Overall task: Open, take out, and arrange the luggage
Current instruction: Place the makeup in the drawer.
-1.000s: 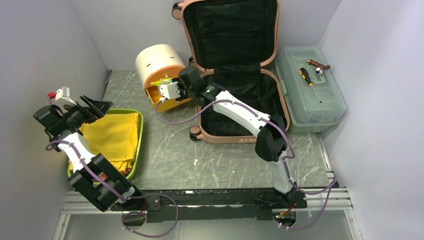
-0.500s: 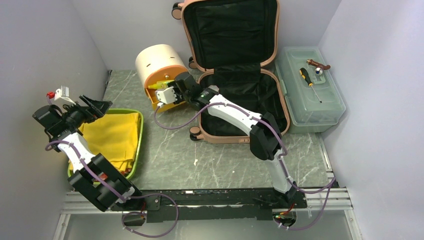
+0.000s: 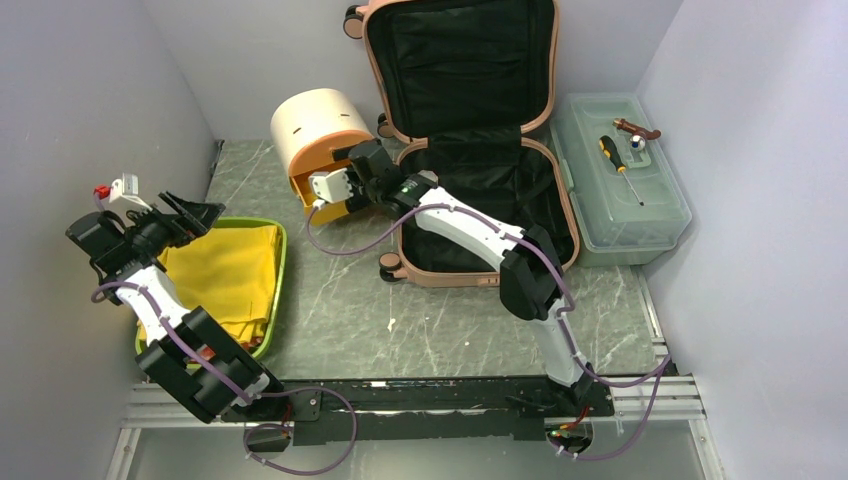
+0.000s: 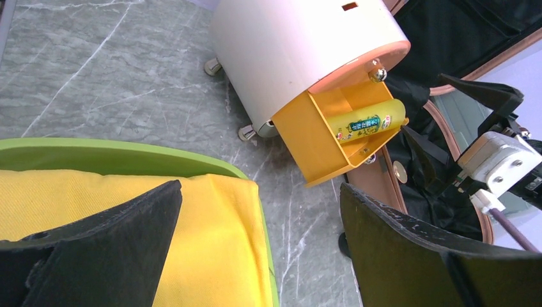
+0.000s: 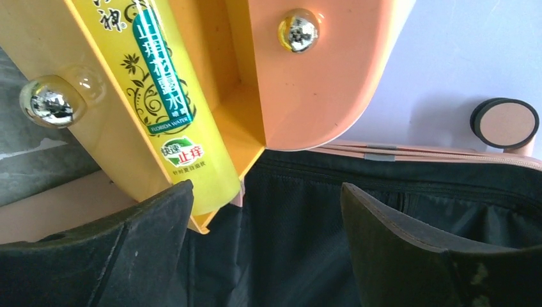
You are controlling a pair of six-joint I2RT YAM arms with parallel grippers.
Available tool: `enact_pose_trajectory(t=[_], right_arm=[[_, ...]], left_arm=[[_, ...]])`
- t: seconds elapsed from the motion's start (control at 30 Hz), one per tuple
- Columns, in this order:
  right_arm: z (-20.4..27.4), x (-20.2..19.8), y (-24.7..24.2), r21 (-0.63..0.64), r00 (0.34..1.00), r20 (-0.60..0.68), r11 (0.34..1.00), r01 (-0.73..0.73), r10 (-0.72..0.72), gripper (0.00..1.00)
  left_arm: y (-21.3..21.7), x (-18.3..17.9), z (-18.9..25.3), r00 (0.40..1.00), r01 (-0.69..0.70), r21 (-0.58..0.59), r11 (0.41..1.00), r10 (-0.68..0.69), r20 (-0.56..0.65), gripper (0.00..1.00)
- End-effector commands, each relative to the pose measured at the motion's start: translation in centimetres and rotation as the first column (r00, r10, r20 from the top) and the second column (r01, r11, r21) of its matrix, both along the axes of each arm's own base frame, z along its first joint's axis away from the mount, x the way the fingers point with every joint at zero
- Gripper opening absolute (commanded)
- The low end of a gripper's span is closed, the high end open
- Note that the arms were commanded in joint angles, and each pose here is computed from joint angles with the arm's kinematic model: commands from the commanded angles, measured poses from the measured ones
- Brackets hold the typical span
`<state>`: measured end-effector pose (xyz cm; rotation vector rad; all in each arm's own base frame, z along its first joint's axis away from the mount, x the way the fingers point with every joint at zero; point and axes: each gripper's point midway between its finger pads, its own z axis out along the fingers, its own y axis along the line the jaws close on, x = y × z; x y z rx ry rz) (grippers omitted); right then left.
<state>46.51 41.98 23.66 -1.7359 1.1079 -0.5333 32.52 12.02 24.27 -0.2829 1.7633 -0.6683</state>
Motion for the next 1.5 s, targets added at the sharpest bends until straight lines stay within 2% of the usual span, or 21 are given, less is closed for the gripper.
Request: enact_pose_trajectory(t=[0.0, 0.17, 0.23, 0.3, 0.37, 0.5, 0.57, 0.6, 0.77, 1.13, 1.47], right_arm=[[8.8, -0.5, -1.0, 0.166, 0.997, 0.057, 0.985, 0.049, -0.059, 0.90], [10.6, -2.4, -2.2, 0.279, 0.994, -0.072, 0.955, 0.104, -0.087, 0.93], [10.1, -2.8, -2.6, 0.324, 0.984, -0.145, 0.935, 0.145, -0.103, 0.90], [9.5, -2.5, -3.2, 0.360, 0.972, -0.187, 0.911, 0.201, -0.141, 0.83], [8.9, -1.4, -4.0, 0.393, 0.962, -0.187, 0.882, 0.260, -0.200, 0.69], [7.6, 1.3, -4.8, 0.464, 0.939, -0.235, 0.820, 0.334, -0.249, 0.29], [7.3, 2.5, -4.8, 0.497, 0.929, -0.277, 0.791, 0.356, -0.244, 0.17], [7.1, 2.9, -4.7, 0.508, 0.926, -0.295, 0.781, 0.362, -0.237, 0.15], [4.7, 3.1, -3.5, 0.495, 0.914, -0.361, 0.793, 0.355, -0.185, 0.11], [-0.7, 1.1, -2.4, 0.400, 0.863, -0.491, 0.848, 0.347, -0.122, 0.10], [-3.2, 2.8, -2.8, 0.358, 0.875, -0.443, 0.856, 0.374, -0.197, 0.10]], left_arm=[[-0.2, -0.2, 0.8, 0.999, 0.020, 0.016, 1.000, -0.020, 0.034, 0.99], [-0.2, -0.2, 0.8, 0.999, 0.019, 0.018, 1.000, -0.020, 0.035, 0.99], [-0.2, -0.2, 0.9, 0.999, 0.018, 0.019, 1.000, -0.019, 0.037, 0.99], [-0.2, -0.2, 0.9, 0.999, 0.020, 0.017, 1.000, -0.020, 0.038, 0.99], [-0.2, -0.2, 0.9, 0.999, 0.018, 0.017, 1.000, -0.019, 0.037, 0.99], [-0.2, -0.3, 1.0, 0.999, 0.017, 0.016, 1.000, -0.017, 0.038, 0.99], [-0.2, -0.3, 1.0, 0.999, 0.014, 0.018, 1.000, -0.015, 0.039, 0.99], [-0.2, -0.3, 1.0, 0.999, 0.014, 0.018, 1.000, -0.015, 0.039, 0.99], [0.0, -0.4, 1.0, 0.999, 0.011, 0.018, 1.000, -0.011, 0.038, 0.99], [0.2, -0.3, 0.5, 1.000, 0.007, 0.011, 1.000, -0.008, 0.030, 0.99], [0.2, -0.3, 0.7, 0.999, 0.007, 0.013, 1.000, -0.007, 0.032, 0.99]])
